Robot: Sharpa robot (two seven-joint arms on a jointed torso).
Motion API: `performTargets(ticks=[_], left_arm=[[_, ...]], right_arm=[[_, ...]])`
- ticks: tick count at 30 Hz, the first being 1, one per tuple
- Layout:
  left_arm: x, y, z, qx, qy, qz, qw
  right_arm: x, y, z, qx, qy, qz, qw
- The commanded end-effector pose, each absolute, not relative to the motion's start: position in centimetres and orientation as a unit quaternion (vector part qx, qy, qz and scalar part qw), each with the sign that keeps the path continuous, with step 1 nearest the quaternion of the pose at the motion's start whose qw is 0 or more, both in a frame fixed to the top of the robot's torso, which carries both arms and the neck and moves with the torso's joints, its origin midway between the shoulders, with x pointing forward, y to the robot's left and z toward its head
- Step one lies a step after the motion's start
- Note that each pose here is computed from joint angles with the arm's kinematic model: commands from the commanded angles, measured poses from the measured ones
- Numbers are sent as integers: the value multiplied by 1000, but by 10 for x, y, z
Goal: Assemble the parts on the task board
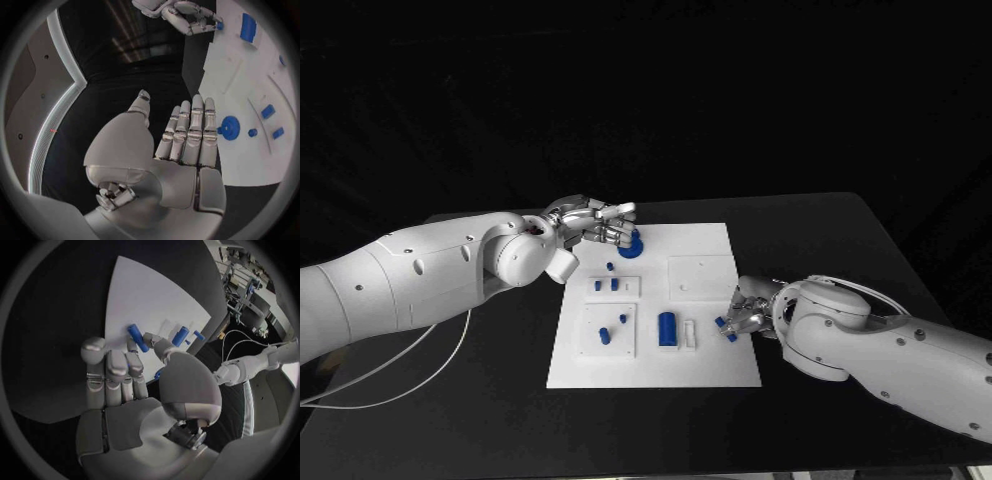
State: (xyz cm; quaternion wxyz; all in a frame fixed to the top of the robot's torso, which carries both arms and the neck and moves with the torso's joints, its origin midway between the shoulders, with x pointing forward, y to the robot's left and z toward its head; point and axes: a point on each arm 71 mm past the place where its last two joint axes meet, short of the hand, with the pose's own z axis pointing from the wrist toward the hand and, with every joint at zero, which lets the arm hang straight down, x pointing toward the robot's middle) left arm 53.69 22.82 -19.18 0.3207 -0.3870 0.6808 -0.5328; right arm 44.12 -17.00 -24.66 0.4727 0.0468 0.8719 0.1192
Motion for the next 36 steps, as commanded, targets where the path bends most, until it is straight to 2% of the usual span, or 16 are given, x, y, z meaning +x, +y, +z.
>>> performTargets(ticks=[1, 17, 36], left_arm=[[536, 226, -191, -382, 682, -537, 317], [536, 224, -191, -381, 683, -538, 314], [535, 222, -192, -378, 689, -537, 306]], right_arm=[[440, -168, -247, 94, 872, 144, 457], [441, -148, -251, 116, 879, 172, 428], [442, -134, -260, 101, 896, 168, 399]])
